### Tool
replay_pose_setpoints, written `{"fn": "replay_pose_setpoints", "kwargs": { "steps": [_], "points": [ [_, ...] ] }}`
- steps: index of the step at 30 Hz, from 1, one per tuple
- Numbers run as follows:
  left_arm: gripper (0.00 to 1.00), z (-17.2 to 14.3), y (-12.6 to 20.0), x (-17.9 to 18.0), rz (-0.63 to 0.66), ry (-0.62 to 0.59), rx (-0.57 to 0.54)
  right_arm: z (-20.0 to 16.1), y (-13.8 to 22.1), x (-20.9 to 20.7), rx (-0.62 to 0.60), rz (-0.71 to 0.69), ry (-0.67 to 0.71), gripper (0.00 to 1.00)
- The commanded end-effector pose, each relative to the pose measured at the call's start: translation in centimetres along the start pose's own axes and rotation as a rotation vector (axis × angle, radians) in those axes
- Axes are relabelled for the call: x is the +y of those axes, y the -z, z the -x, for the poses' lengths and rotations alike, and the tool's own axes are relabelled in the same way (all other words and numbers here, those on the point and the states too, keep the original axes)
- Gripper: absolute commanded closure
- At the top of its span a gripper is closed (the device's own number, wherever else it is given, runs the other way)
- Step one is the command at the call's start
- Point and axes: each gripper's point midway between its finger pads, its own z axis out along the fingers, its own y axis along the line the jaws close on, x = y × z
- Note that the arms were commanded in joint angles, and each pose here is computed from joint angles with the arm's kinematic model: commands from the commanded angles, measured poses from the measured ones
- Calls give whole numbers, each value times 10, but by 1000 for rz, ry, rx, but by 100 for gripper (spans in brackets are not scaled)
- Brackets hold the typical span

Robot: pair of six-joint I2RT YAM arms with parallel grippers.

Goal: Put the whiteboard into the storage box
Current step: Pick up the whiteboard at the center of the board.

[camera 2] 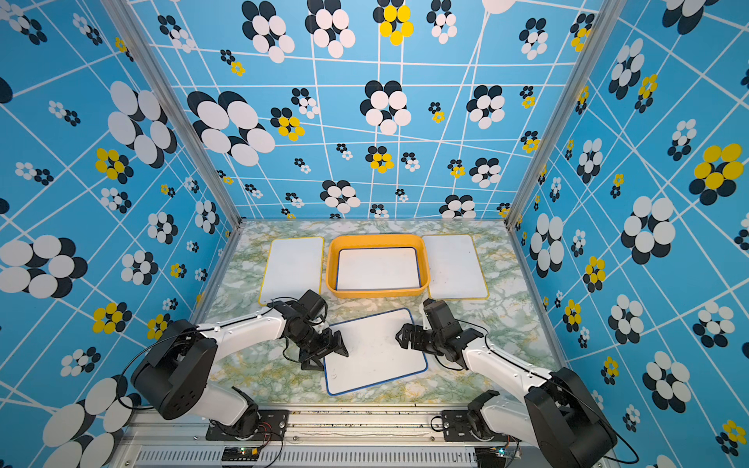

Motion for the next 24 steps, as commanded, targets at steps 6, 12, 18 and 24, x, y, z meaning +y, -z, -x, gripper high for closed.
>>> {"fn": "replay_pose_setpoints", "kwargs": {
  "steps": [6,12,18,24],
  "points": [
    [10,52,-21,32,191,-103,-155,-95,5,-45,336,-142,-162,3],
    [9,55,3,26,260,-230,-171,-97,14,-44,320,-137,-176,3],
    [9,48,22,37,336,-283,-185,-98,25,-46,293,-144,-178,3],
    [2,38,19,38,306,-260,-173,-86,28,-53,260,-203,-97,1]
  ]
}}
